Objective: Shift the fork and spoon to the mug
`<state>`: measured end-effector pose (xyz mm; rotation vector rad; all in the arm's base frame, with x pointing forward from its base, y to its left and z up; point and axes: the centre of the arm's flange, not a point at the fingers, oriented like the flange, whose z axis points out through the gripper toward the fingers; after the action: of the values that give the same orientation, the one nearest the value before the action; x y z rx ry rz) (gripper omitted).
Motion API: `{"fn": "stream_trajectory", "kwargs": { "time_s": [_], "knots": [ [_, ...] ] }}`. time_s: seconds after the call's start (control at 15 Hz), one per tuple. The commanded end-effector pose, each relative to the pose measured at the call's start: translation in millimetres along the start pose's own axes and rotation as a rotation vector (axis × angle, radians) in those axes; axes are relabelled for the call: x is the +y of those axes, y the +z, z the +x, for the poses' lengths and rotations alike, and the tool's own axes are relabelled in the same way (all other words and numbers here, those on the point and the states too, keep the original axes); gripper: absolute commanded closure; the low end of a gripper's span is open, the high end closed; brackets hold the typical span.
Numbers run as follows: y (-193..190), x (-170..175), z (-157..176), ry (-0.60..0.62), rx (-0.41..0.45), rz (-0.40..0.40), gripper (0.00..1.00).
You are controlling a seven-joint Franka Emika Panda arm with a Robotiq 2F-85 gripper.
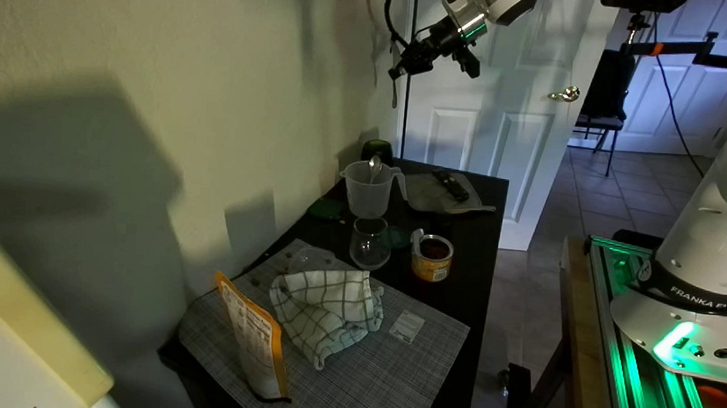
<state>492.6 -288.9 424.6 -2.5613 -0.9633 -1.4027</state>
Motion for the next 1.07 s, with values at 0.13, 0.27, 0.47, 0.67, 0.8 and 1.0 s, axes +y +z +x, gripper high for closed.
{"fn": "stream_trajectory", "kwargs": {
  "time_s": [0.13,0.27,0.47,0.67,0.8,1.0],
  "knots": [
    [36.3,41.6,-59.3,0.13,0.04,-0.089,0.98],
    [50.1,52.5,-80.2,0.191,0.037,-0.113,0.98],
    [69.7,65.2,-101.1,0.256,0.056,-0.122,0.98],
    [93.1,75.8,-106.7,0.287,0.053,-0.116,0.98],
    [106.4,82.0,-110.3,0.308,0.043,-0.102,0.98],
    [127.8,88.6,-111.9,0.351,0.027,-0.078,0.98]
  ]
}}
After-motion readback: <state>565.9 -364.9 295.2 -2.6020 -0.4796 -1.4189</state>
